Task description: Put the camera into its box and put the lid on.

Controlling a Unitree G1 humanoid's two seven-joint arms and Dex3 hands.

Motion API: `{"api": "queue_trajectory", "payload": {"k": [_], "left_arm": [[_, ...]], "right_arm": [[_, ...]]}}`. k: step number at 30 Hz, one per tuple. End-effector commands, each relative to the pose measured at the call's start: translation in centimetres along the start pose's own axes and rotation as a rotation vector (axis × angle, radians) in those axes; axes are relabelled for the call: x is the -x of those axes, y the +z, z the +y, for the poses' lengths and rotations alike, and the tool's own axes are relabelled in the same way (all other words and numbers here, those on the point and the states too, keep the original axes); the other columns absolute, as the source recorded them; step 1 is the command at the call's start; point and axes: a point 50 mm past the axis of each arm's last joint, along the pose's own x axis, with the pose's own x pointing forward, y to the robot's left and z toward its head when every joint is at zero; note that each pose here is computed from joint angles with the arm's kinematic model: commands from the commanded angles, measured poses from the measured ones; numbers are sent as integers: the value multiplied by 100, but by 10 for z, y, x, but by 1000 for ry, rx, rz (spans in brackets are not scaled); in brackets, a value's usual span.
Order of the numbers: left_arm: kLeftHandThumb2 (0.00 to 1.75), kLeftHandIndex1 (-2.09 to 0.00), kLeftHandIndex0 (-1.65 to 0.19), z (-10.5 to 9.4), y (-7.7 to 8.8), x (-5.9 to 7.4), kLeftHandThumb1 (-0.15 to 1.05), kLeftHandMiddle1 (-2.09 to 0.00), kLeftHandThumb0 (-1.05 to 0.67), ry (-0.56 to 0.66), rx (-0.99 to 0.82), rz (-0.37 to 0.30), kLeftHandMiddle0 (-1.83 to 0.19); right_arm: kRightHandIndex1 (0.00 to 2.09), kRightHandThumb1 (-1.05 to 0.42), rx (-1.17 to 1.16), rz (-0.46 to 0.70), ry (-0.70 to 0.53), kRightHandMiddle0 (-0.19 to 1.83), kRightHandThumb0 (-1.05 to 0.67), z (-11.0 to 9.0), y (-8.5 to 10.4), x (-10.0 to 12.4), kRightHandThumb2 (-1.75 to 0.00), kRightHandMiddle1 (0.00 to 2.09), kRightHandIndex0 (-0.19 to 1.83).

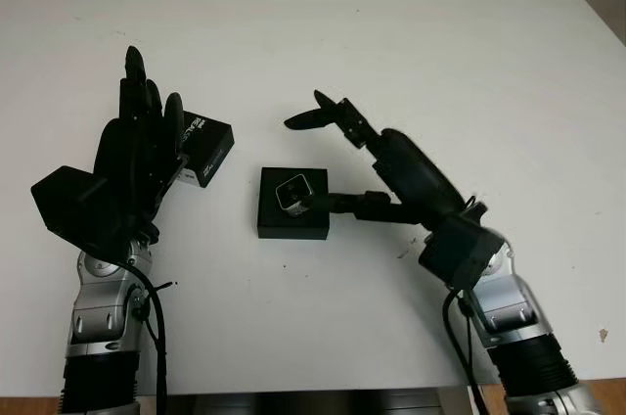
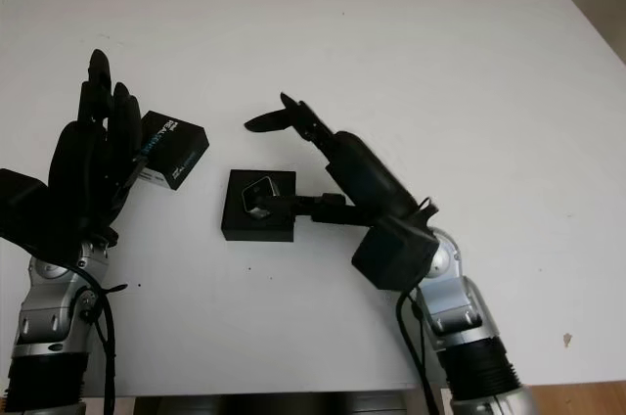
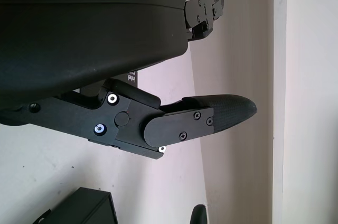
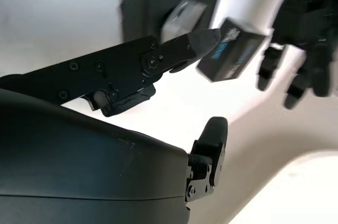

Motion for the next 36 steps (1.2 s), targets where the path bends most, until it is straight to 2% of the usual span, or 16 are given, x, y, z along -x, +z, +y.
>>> {"api": "queue_trajectory", "payload": {"k": [1, 4, 7, 12, 20, 26, 31, 36], "left_arm": [[59, 0, 19, 1, 3, 1, 105, 0, -65, 4, -1, -11, 19], [58, 0, 19, 0, 2, 1, 105, 0, -66, 5, -1, -15, 19], [58, 0, 19, -1, 2, 0, 105, 0, -65, 4, 1, -18, 19], [57, 0, 19, -4, 2, -1, 105, 0, -65, 7, -11, -28, 19], [58, 0, 19, -8, 1, -2, 105, 0, -63, 14, -3, -39, 19], [58, 0, 19, -9, 1, -3, 105, 0, -63, 17, 6, -40, 19], [57, 0, 19, -11, 0, -3, 105, 0, -64, 20, 22, -42, 19], [57, 0, 19, -11, 0, -4, 105, 0, -64, 16, 18, -45, 19]], "right_arm": [[11, -94, 115, -30, -8, 16, -63, -20, 12, -6, -5, 79, 24], [13, -89, 250, -30, 15, 25, -66, -38, 23, -13, -4, 71, 31], [13, -87, 375, -24, 72, 25, -66, -52, 36, -19, -4, 68, 33], [14, -85, 527, -10, 165, 26, -68, -60, 56, -24, -4, 66, 35], [14, -90, 657, -17, 292, 27, -73, -51, 65, -27, -7, 63, 35], [15, -90, 700, -50, 314, 31, -77, -41, 67, -27, -5, 65, 39], [15, -91, 759, -58, 326, 28, -81, -29, 66, -28, -6, 75, 41], [18, -92, 764, -64, 313, 16, -81, -20, 62, -29, -6, 97, 40]]}}
